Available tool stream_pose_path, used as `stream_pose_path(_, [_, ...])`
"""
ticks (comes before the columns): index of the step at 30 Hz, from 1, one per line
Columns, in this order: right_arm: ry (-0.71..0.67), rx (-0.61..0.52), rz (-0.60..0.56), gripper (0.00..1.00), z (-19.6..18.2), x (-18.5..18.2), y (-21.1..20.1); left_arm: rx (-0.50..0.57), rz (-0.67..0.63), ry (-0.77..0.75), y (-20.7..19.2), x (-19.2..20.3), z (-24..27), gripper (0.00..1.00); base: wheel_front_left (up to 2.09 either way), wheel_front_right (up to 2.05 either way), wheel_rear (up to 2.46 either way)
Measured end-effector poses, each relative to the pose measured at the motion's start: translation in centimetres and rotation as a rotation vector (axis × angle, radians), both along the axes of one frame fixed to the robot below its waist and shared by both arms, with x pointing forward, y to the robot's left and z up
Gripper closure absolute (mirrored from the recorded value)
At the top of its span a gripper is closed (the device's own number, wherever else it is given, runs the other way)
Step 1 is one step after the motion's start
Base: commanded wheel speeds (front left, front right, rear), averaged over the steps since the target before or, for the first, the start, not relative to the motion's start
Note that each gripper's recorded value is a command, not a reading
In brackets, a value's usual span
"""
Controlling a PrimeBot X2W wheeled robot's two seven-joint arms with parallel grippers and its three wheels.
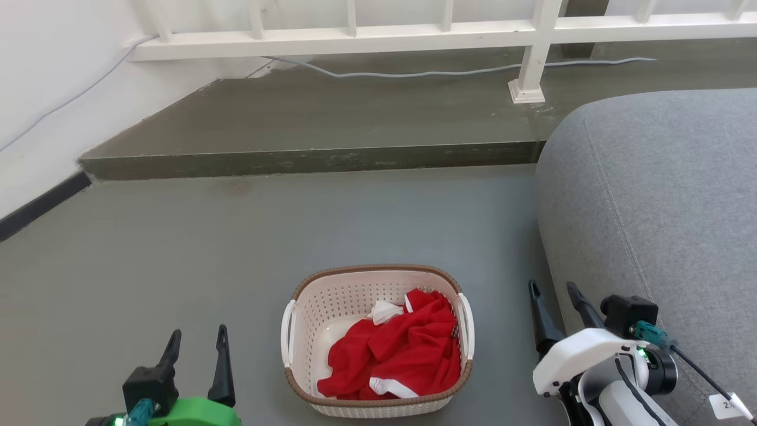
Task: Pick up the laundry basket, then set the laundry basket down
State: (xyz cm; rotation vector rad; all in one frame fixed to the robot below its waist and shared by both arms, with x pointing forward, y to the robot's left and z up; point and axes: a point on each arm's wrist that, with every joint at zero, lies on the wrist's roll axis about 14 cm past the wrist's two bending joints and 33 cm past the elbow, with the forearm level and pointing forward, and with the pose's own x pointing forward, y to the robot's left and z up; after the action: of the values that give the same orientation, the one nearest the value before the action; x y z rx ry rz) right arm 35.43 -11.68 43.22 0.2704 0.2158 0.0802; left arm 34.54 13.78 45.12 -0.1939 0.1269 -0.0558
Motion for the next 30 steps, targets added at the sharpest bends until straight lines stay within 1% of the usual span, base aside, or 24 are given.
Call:
stream_pose_path(14, [-0.026, -0.01, -0.033, 0.0, 0.5, -1.4, -0.8, 0.008, 0.04, -0.024, 1.2, -1.6, 0.7, 0.0, 0.0, 0.0, 0.0])
stream_pose_path(20, [-0.023, -0.008, -0.041, 0.0, 0.3, -1.9, -0.8, 0.026, 0.037, -0.028, 1.1, -2.1, 0.7, 0.0, 0.0, 0.0, 0.0])
stream_pose_path(30, [-0.033, -0.011, -0.052, 0.0, 0.6, -2.1, -0.9, 0.022, 0.042, -0.032, 1.0, -2.5, 0.8, 0.0, 0.0, 0.0, 0.0])
